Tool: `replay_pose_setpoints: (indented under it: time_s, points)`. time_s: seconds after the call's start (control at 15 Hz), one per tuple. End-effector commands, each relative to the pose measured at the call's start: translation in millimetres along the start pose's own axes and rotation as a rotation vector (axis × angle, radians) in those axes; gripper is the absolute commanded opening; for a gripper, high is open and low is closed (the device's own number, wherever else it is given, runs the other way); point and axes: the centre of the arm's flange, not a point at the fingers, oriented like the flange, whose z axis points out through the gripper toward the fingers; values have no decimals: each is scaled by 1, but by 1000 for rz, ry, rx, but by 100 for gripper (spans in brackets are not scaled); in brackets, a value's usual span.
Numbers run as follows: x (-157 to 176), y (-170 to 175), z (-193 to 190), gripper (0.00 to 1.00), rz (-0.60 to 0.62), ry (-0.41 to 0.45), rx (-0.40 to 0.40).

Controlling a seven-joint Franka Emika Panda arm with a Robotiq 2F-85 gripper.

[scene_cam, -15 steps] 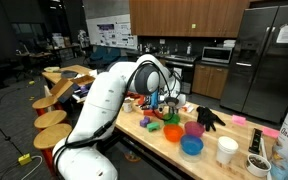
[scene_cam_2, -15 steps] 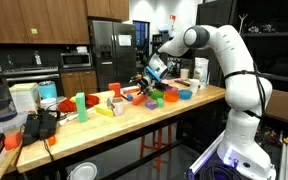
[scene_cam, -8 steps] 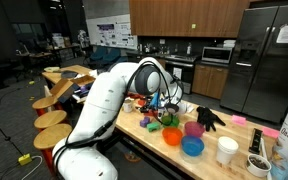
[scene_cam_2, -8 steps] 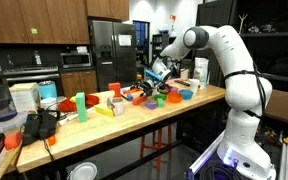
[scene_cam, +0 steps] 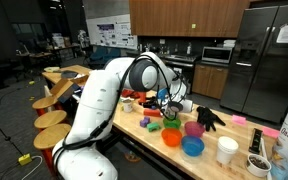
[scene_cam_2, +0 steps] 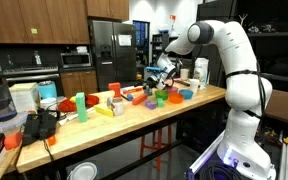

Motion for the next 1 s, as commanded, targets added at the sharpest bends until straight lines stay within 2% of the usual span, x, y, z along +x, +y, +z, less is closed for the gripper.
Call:
replay_pose_setpoints:
  time_s: [0.0, 0.2, 0.73, 0.8, 0.93]
  points:
    - [-8, 0, -6, 100, 50, 7, 9]
    - [-26, 0, -16, 100, 111, 19, 23]
    - [-25, 1, -14, 100, 123, 18, 22]
    - [-26, 2, -18, 100, 257, 47, 77]
    - [-28, 7, -28, 100, 321, 95, 142]
